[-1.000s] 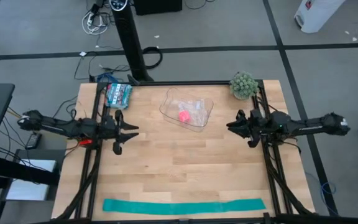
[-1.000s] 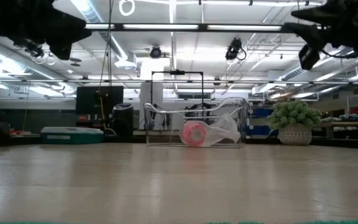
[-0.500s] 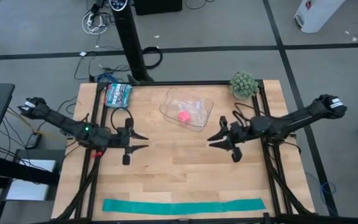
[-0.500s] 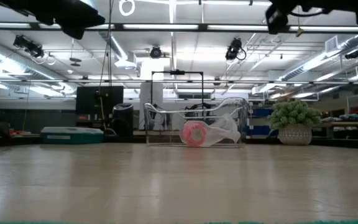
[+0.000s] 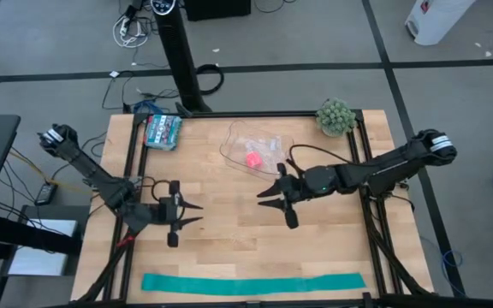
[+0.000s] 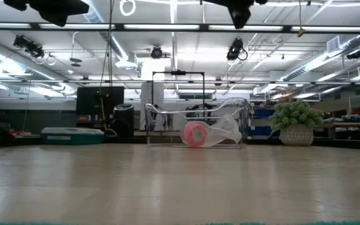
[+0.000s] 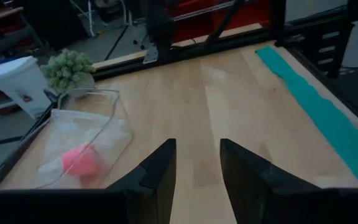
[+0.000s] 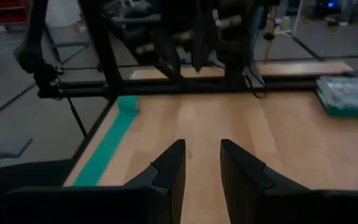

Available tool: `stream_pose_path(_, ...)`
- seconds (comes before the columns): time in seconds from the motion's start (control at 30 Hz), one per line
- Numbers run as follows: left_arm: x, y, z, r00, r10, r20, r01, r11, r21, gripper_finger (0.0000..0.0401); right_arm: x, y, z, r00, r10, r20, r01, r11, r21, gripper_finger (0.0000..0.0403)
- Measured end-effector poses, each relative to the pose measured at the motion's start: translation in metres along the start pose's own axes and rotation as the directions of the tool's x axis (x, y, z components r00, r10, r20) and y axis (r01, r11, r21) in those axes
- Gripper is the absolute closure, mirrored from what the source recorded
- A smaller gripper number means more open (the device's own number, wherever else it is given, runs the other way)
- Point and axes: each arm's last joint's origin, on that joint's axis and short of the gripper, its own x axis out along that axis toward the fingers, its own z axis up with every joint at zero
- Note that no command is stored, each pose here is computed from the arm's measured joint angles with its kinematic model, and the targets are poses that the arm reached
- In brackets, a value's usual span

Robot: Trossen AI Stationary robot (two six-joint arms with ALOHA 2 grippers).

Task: Roll bandage
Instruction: Roll the blue bandage

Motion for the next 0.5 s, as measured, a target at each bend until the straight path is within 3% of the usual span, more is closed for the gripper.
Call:
stream_pose_path(0.33, -0.013, -0.017, -0.002, 0.999, 0.022, 0.030, -0.020, 0.999, -0.047, 0.0270, 0.034, 0.008, 0.009, 0.997, 0.043, -0.062, -0.046, 0.998, -0.042, 0.0309)
stream_pose_path(0.5, -0.018, -0.021, -0.002, 0.999, 0.028, 0.041, -0.025, 0.998, -0.059, 0.0270, 0.051, 0.014, 0.000, 0.981, 0.154, -0.120, -0.160, 0.986, -0.041, 0.0309)
